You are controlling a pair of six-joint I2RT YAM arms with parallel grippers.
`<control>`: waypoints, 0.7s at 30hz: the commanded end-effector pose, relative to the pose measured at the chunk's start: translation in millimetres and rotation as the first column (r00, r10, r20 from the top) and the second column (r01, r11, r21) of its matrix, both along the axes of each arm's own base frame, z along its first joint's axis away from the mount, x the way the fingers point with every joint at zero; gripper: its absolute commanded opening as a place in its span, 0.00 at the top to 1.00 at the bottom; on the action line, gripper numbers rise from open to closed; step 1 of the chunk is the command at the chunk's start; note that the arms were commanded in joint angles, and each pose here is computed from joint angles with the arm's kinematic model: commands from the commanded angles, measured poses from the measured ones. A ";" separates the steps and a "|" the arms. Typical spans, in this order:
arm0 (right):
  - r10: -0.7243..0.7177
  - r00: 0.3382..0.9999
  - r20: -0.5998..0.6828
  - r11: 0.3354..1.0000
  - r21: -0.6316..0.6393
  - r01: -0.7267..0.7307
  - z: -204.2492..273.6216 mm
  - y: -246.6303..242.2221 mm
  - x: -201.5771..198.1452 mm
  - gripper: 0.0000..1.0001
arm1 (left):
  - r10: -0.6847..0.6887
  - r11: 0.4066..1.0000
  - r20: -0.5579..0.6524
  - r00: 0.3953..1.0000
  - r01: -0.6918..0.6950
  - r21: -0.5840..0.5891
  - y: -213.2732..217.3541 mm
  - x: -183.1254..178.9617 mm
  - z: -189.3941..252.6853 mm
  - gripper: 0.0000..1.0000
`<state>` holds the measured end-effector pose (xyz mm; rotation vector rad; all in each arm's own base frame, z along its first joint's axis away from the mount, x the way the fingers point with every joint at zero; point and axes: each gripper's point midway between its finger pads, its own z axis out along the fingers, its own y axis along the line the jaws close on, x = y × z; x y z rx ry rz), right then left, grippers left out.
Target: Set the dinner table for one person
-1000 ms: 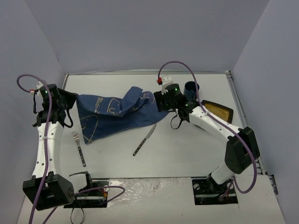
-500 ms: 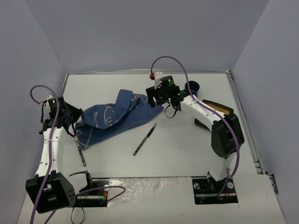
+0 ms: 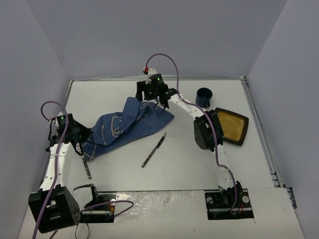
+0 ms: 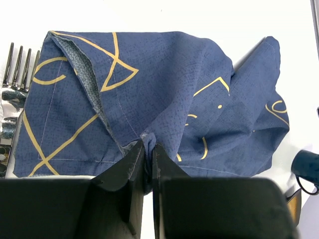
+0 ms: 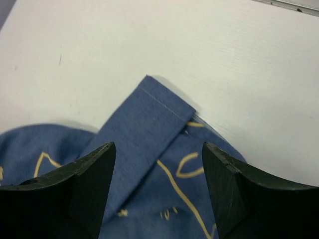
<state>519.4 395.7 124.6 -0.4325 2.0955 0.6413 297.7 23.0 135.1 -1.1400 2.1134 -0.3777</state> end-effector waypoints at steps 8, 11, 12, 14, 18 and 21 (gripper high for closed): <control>-0.095 0.995 -0.034 0.957 0.273 0.101 -9.9 44.6 35.8 0.36 | -0.048 0.999 0.067 0.997 0.047 0.020 -1.9 8.4 16.3 1.00; -0.083 0.994 -0.064 0.950 0.296 0.099 -22.4 48.4 33.2 0.37 | -0.063 0.998 0.065 0.996 0.061 0.023 -3.4 7.0 15.1 1.00; -0.079 0.994 -0.073 0.947 0.305 0.097 -24.8 49.7 32.1 0.37 | -0.065 0.998 0.064 0.996 0.064 0.021 -4.0 6.4 15.0 1.00; -0.067 0.994 -0.090 0.941 0.324 0.093 -30.7 53.2 30.2 0.37 | -0.070 0.997 0.062 0.996 0.068 0.022 -4.5 5.3 13.9 1.00; -0.036 0.993 -0.116 0.929 0.361 0.076 -41.0 61.0 27.8 0.40 | -0.078 0.997 0.058 0.995 0.077 0.019 -6.7 3.0 11.5 1.00; -0.020 0.990 -0.142 0.915 0.395 0.075 -48.7 66.5 26.6 0.45 | -0.084 0.996 0.057 0.995 0.083 0.022 -7.3 0.7 10.2 1.00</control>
